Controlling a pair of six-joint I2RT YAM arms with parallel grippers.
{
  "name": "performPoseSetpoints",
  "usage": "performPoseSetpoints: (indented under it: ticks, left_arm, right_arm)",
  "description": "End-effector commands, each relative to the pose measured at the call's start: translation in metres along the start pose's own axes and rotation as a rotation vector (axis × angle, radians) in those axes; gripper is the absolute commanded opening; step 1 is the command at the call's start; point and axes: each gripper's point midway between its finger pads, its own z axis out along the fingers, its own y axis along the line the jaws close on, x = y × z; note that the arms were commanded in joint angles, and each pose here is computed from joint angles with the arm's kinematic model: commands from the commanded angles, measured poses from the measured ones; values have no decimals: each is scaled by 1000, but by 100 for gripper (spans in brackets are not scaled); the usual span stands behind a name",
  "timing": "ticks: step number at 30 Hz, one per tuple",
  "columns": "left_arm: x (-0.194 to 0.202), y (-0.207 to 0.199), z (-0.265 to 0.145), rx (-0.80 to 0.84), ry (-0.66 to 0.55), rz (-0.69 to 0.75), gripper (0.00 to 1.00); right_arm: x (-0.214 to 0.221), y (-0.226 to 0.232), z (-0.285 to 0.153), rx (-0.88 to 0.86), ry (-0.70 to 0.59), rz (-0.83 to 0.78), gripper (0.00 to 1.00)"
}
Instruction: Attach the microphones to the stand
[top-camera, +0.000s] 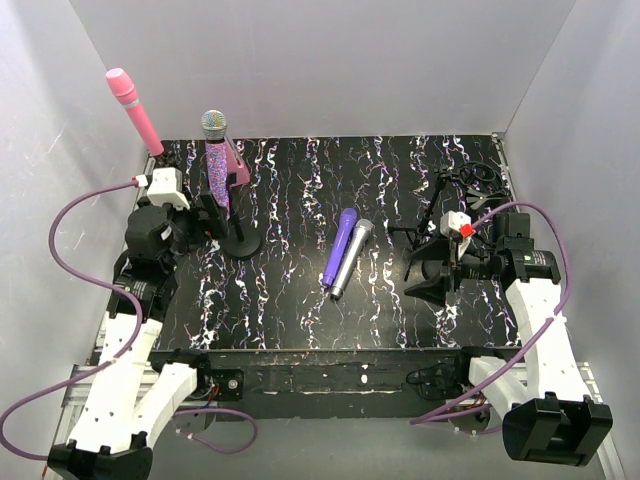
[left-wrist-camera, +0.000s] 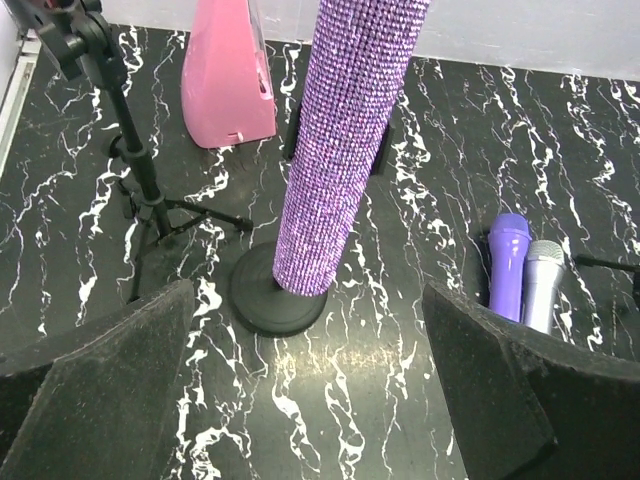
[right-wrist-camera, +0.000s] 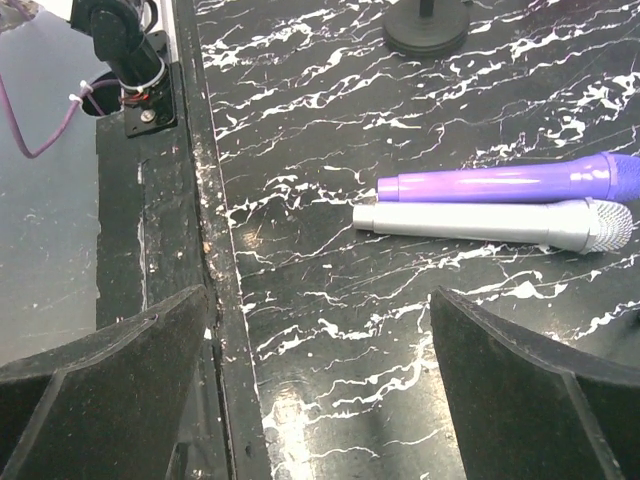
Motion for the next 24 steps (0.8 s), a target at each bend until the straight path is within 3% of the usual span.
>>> performPoseSetpoints:
  ticks: [1, 15, 21, 24]
  left_arm:
    - [-1, -5, -23, 5, 25, -38, 98]
    - [9, -7, -58, 22, 51, -45, 98]
    - [8, -21, -67, 99, 55, -58, 98]
    - [12, -42, -74, 218, 74, -66, 98]
  right_arm:
    - [0, 13, -5, -12, 29, -18, 98]
    - [12, 35, -12, -12, 99, 17, 98]
    - [16, 40, -14, 8, 119, 19, 98]
    - [16, 40, -15, 18, 126, 20, 98]
